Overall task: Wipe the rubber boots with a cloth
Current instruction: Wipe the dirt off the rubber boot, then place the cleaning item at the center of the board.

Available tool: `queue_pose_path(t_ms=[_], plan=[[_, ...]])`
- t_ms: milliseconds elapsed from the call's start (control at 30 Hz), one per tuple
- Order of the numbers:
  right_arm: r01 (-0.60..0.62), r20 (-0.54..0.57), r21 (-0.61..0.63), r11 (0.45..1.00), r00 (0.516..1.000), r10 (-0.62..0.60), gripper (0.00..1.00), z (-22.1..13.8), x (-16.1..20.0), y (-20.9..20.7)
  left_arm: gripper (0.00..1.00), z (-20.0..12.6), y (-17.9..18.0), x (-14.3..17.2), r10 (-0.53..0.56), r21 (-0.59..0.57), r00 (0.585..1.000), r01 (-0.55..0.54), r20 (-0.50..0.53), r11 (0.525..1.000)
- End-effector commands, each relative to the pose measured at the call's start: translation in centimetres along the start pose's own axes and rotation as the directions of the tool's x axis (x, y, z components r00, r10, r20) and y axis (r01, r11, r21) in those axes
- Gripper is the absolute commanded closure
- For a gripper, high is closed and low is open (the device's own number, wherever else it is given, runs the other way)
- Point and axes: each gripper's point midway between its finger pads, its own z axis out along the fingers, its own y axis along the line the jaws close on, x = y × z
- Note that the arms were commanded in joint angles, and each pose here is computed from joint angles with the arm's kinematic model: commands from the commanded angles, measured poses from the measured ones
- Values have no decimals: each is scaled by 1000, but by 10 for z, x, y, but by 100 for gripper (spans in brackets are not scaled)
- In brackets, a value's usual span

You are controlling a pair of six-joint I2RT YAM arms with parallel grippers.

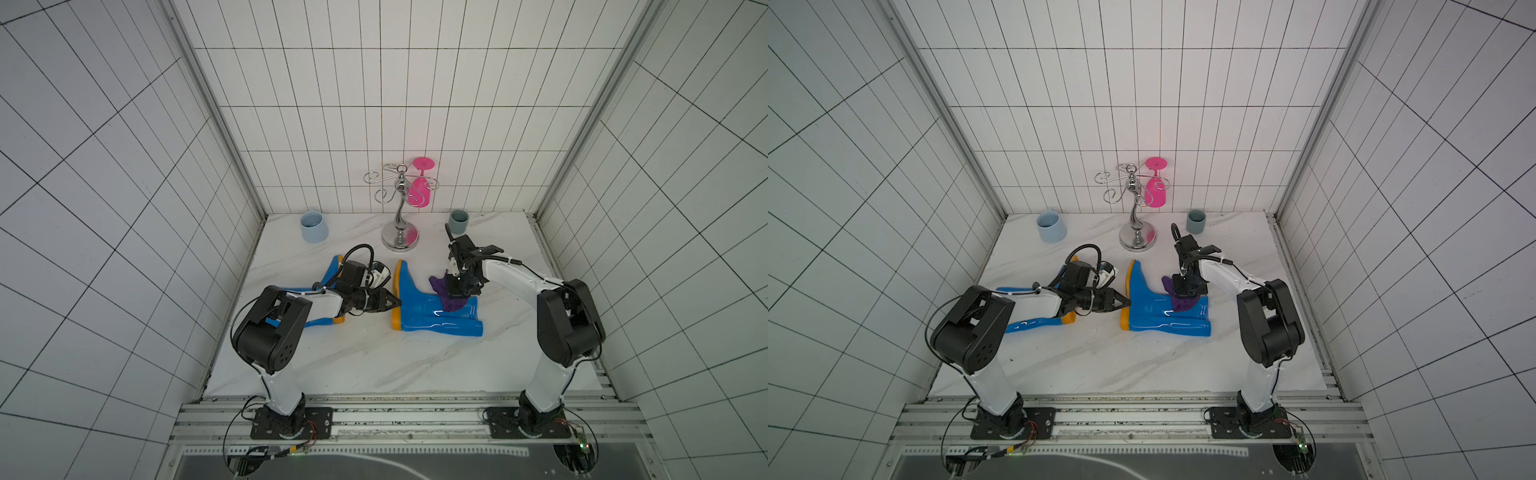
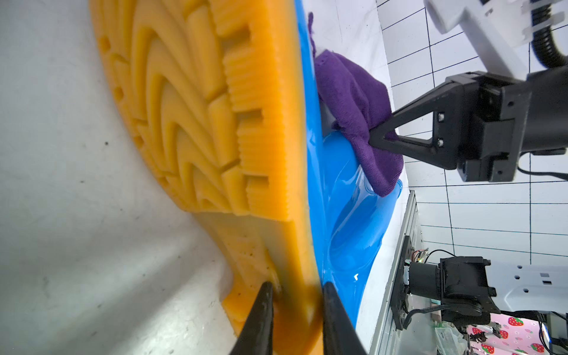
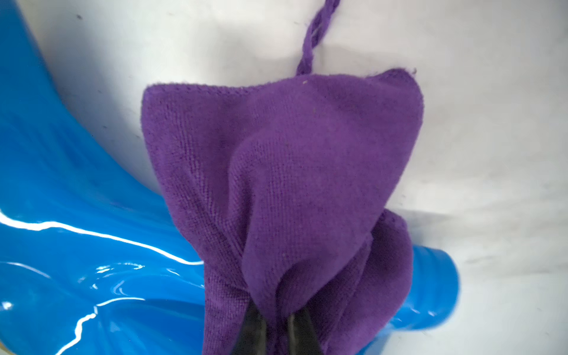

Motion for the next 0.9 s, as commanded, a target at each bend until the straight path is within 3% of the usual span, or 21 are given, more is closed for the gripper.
queue_pose_path(t_ms=[0,300,600,867], plan=[[-46,-97,69,997,994,53,100,1,37,-37,94,7,67,57,-202,-227,975,177,-96,958],[-151,-58,86,985,986,157,100,-17,44,-77,94,6,66,56,-201,-219,975,177,-94,960],[-323,233,212,922,933,273,100,-84,-21,-146,94,5,66,56,-201,-220,975,177,-91,959],[-375,199,298,878,924,327,100,-68,-15,-195,94,5,66,56,-200,-214,975,177,-92,961]])
